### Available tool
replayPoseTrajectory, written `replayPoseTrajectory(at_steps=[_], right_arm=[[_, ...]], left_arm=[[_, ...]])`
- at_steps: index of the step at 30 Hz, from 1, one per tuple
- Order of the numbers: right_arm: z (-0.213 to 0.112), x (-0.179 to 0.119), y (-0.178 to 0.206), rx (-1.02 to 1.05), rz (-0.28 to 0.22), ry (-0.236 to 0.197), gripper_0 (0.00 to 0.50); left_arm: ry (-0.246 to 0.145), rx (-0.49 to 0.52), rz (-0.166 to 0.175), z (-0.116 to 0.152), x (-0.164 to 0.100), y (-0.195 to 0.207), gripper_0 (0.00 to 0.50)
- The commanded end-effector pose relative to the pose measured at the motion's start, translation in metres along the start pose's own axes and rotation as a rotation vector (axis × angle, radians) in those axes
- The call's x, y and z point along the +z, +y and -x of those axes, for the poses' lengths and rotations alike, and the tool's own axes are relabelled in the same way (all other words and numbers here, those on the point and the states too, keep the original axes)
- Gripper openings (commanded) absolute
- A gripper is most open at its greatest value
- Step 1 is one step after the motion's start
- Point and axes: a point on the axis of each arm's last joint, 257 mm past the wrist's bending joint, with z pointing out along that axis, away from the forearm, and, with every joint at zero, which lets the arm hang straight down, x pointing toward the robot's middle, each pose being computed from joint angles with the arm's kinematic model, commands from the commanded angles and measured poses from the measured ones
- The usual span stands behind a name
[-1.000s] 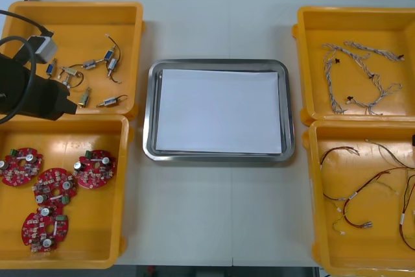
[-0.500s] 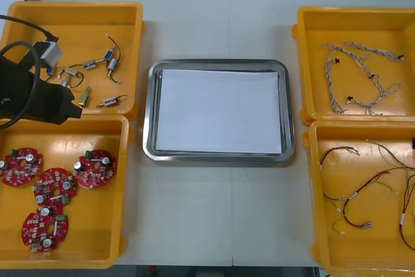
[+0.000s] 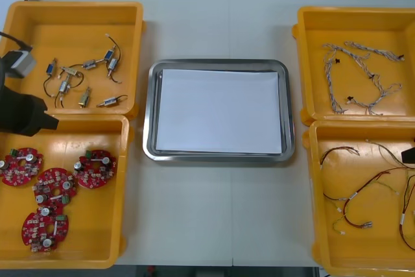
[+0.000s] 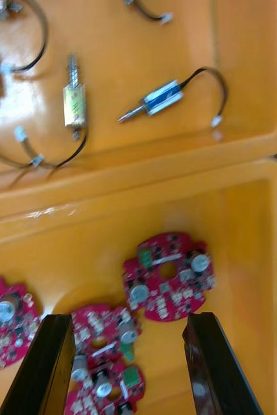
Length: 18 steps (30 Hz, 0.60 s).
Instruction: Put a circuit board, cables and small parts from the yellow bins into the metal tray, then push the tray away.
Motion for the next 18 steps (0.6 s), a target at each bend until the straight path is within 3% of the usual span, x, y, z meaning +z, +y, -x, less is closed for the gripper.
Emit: replayPoseTrajectory(at_steps=[1, 5, 8, 13, 18], right_arm=[[-0.023, 0.005, -0.002, -0.071, -0.017, 0.065, 0.5], [-0.034, 0.012, 0.001, -0.1, -0.012, 0.1, 0.5], [-0.04, 0.016, 0.004, -0.137, -0.009, 0.118, 0.5], [-0.043, 0.021, -0.004, -0.278, -0.03, 0.126, 0.5], [-0.041, 0.028, -0.004, -0.43, -0.016, 0.108, 0.5]], left_arm=[[0.035, 0.068, 0.102, -0.042, -0.015, 0.036, 0.5], [0.082, 0.0, 0.135, -0.079, -0.013, 0.053, 0.5], [0.078, -0.086, 0.152, -0.095, -0.009, 0.059, 0.5], [0.058, -0.221, 0.215, -0.112, -0.001, 0.066, 0.5], [0.038, -0.321, 0.24, -0.118, 0.008, 0.062, 0.5]])
